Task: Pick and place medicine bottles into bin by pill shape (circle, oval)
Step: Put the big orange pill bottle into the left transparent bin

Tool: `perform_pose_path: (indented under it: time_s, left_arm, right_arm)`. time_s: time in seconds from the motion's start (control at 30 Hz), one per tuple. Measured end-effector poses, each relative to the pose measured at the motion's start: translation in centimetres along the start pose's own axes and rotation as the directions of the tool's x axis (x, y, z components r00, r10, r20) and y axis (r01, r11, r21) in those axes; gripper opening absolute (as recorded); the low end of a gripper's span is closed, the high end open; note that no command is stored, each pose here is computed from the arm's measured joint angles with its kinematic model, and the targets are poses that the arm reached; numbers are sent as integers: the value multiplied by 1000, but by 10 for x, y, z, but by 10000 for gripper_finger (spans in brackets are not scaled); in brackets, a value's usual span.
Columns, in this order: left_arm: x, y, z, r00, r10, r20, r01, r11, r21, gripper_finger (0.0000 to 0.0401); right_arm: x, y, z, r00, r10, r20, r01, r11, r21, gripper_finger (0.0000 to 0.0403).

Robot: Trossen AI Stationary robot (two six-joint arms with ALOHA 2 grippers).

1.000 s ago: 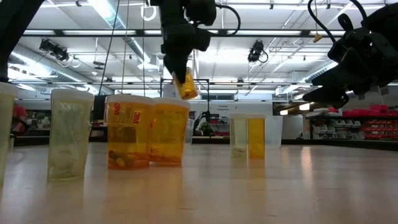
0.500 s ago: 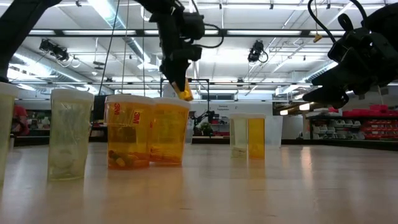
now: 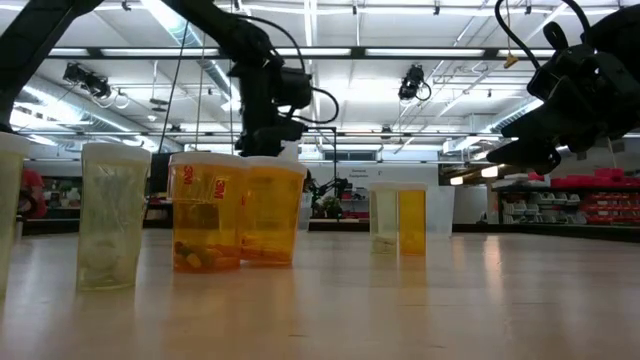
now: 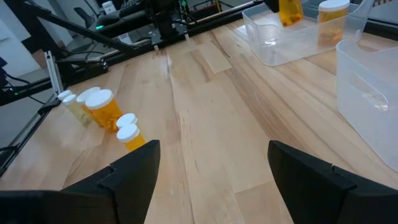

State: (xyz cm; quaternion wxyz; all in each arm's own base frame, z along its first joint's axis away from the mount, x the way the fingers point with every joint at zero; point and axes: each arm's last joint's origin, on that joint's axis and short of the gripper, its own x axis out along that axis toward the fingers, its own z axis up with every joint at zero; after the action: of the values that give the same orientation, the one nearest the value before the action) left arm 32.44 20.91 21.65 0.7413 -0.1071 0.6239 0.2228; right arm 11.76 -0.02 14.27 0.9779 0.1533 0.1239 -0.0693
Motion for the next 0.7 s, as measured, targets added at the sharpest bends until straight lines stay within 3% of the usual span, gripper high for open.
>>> perform_pose_path:
  time_s: [0.4, 0.7]
  left_arm:
    - [18, -3, -13, 999, -6, -53, 7, 1000, 3, 214]
    - [18, -5, -13, 996, -71, -53, 70, 997, -10, 215]
  right_arm:
    - [0, 0, 0, 1000, 0, 0, 0, 1000, 0, 305]
    - [0, 0, 0, 1000, 0, 0, 0, 1000, 0, 305]
